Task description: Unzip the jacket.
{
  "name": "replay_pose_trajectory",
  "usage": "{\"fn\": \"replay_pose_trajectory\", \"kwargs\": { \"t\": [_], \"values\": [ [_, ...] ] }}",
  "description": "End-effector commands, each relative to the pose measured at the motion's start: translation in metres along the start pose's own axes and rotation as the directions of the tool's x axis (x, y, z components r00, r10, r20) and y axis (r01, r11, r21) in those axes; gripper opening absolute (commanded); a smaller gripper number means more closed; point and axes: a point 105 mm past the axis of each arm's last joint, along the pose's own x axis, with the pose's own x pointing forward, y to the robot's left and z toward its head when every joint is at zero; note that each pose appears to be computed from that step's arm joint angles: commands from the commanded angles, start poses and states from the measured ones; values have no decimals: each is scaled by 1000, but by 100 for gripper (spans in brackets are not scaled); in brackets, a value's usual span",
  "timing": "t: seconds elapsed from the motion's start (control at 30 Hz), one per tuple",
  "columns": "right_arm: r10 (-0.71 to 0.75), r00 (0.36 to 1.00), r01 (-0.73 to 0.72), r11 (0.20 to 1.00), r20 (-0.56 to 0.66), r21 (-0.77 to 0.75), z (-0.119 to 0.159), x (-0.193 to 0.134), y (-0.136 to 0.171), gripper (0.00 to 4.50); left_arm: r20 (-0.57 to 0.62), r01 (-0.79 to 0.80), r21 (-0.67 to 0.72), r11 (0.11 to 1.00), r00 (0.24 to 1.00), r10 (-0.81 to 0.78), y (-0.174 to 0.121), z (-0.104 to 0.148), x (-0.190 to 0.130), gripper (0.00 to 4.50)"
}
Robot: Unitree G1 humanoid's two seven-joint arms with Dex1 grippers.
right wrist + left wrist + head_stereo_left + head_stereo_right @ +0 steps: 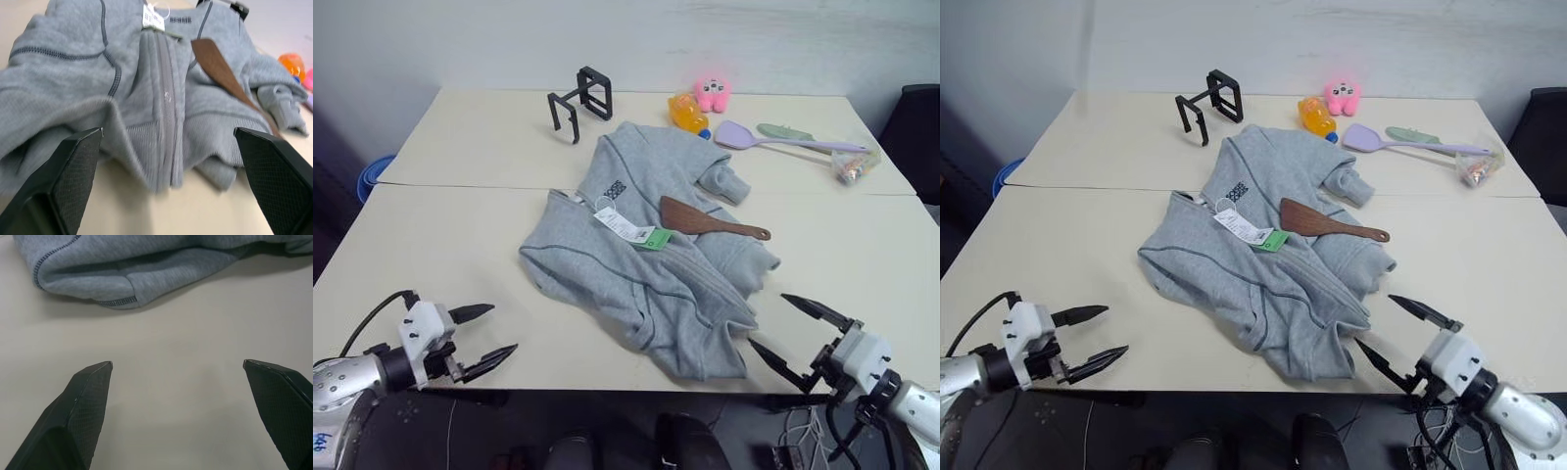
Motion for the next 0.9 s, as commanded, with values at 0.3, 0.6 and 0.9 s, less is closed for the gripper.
{"fn": "replay_pose_trajectory", "kwargs": {
  "t": [0.3,0.6,0.9],
  "values": [
    [-12,1000,12,1000,18,9,3,1,6,447,115,55,-81,995,992,-46,-3,24,-1,450],
    [-16,1000,14,998,19,66,4,3,7,447,166,175,-63,983,973,-163,-9,39,10,450],
    [-217,962,210,976,167,60,40,28,-28,447,295,251,-69,966,930,-221,2,78,35,450]
  ]
}}
